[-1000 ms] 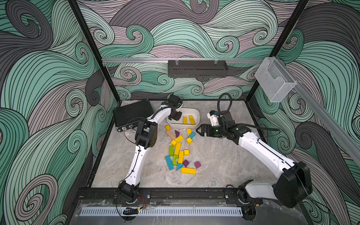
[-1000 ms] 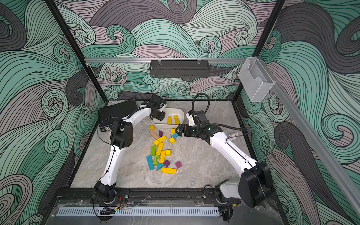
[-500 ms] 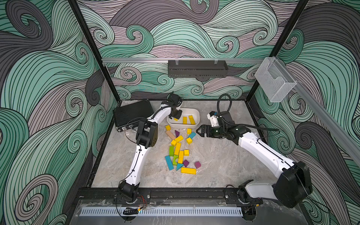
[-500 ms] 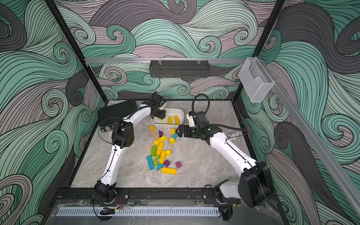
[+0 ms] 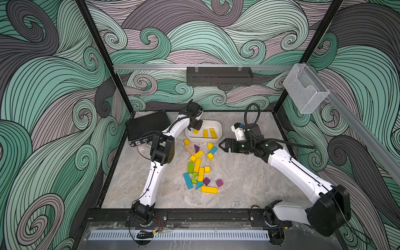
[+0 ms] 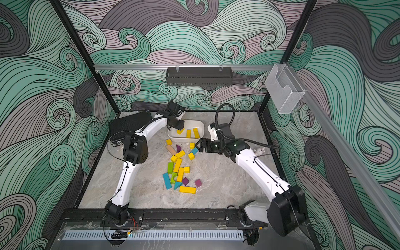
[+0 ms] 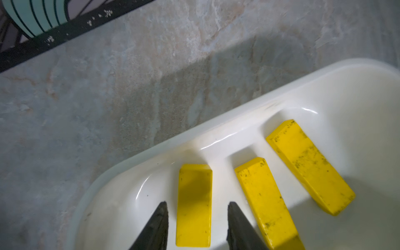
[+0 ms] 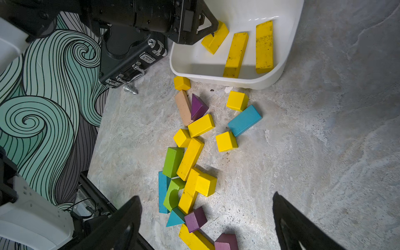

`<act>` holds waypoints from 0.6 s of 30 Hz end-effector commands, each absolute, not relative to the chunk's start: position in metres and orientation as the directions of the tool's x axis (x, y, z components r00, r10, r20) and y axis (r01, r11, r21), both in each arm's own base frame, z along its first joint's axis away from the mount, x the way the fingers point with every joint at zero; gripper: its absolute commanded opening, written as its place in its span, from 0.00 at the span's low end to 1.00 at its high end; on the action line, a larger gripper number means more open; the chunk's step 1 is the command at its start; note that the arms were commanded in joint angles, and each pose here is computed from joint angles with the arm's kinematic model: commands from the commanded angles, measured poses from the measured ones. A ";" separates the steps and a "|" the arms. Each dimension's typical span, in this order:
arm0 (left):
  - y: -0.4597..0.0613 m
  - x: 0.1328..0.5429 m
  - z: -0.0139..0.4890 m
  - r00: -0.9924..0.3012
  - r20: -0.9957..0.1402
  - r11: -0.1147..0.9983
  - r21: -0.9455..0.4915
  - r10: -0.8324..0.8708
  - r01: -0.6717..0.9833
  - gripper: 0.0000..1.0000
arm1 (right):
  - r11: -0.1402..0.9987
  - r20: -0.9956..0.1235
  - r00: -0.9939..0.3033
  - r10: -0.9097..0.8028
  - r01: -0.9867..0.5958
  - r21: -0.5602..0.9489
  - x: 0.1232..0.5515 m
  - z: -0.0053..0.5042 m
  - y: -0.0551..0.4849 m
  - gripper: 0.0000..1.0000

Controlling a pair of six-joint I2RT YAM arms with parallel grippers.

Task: Pick out the yellow building blocks
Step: Place the building block in the storage box, then pick up the building block from the center of the board.

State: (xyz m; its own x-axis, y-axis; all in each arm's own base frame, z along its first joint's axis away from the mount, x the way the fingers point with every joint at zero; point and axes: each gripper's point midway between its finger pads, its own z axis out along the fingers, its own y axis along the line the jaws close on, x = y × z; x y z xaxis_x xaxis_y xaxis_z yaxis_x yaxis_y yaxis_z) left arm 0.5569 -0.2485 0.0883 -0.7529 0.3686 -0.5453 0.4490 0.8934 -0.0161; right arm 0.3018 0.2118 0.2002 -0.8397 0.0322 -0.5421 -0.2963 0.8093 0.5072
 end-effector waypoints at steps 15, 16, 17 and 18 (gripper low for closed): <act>-0.250 0.516 0.229 -0.622 -0.713 0.867 -0.041 0.323 0.497 0.52 | 0.783 -0.448 -0.894 -0.002 -0.280 0.556 0.268 0.184 0.209 0.91; -0.249 0.511 0.233 -0.617 -0.719 0.865 -0.043 0.321 0.500 0.52 | 0.779 -0.444 -0.896 -0.005 -0.282 0.561 0.266 0.184 0.209 0.91; -0.247 0.506 0.234 -0.615 -0.722 0.866 -0.046 0.315 0.498 0.56 | 0.774 -0.440 -0.898 -0.007 -0.283 0.566 0.264 0.184 0.210 0.90; -0.244 0.499 0.239 -0.609 -0.730 0.865 -0.050 0.310 0.500 0.61 | 0.769 -0.439 -0.899 -0.010 -0.288 0.571 0.262 0.185 0.211 0.89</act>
State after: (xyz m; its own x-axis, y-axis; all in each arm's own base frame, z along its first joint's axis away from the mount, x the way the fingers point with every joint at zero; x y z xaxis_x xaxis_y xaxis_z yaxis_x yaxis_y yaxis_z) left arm 0.5150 -0.2424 0.2123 -0.6443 0.3276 -0.6911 0.4803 0.8765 -0.0323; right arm 0.2741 0.2118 0.1864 -0.8844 0.0030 -0.4667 -0.2885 0.7825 0.5518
